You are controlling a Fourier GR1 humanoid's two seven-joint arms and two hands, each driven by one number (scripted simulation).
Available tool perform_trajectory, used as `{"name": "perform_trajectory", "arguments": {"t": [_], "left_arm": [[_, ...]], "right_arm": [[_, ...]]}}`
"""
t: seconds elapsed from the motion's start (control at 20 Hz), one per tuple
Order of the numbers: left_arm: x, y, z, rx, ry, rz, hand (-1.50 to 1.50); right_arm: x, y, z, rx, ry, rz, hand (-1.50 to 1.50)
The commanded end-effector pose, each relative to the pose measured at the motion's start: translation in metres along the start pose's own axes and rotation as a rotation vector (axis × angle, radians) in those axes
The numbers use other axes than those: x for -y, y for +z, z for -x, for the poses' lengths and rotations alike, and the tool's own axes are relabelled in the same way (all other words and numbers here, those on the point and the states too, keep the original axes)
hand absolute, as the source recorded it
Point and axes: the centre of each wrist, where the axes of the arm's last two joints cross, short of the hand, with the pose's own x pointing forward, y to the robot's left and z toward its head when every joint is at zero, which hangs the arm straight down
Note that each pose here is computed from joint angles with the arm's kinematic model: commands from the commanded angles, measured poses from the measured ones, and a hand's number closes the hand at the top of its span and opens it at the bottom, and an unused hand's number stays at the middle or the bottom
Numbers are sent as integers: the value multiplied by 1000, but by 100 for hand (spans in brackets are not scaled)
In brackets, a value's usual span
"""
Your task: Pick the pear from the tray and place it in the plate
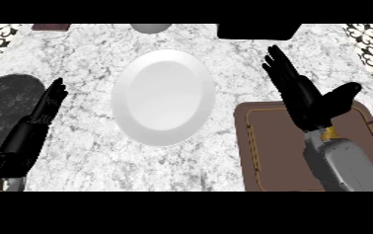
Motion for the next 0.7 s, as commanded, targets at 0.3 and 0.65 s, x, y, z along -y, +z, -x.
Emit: {"name": "perform_trajectory", "arguments": {"t": [0.3, 0.65], "left_arm": [[12, 6, 27, -112, 86, -51, 0], [41, 0, 44, -180, 160, -51, 0]], "right_arm": [[101, 11, 11, -158, 723, 424, 150], [23, 16, 80, 170, 674, 881, -150]]}}
